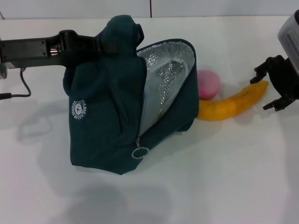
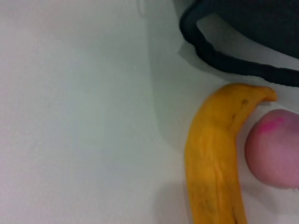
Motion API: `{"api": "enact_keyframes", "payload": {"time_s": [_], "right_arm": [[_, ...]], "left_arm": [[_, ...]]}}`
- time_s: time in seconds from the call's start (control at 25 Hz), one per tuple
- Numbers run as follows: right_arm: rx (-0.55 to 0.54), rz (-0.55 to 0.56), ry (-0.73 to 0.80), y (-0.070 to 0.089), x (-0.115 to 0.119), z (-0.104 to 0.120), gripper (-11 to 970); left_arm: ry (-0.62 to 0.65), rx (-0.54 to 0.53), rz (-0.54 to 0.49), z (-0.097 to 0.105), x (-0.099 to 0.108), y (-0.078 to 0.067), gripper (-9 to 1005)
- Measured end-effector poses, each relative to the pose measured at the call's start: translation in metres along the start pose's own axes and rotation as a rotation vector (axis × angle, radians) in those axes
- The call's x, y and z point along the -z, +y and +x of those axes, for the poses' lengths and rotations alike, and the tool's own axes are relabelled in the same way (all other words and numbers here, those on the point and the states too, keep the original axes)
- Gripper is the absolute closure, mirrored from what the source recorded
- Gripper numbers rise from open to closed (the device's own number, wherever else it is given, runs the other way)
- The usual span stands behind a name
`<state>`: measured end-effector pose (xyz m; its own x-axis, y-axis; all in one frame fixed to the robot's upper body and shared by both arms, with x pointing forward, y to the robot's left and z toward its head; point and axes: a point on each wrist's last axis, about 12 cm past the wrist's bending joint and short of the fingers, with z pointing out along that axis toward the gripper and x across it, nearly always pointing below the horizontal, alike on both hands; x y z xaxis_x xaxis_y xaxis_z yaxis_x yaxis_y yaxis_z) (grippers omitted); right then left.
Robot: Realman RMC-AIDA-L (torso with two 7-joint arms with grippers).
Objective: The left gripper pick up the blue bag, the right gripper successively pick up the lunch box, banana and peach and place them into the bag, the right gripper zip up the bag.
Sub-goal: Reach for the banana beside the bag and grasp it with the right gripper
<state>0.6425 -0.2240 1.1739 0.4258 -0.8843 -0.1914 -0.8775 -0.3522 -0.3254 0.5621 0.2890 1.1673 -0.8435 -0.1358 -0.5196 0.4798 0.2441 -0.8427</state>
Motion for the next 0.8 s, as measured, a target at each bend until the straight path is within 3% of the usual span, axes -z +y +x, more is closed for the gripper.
{"api": "enact_keyframes", "payload": {"time_s": [0.28,0.8], "right_arm": [[0.013,0.028,0.008,-0.007,-0.004,-0.006,244],[0.013,0.024,0.010,-0.006,-0.022,-0.008,254]], "left_arm": [[-0.001,-0.009,-0.002,0.000,0.000,0.000,961],[0.000,-0.007,-0.004,0.000,0.001,0.001,961]]}}
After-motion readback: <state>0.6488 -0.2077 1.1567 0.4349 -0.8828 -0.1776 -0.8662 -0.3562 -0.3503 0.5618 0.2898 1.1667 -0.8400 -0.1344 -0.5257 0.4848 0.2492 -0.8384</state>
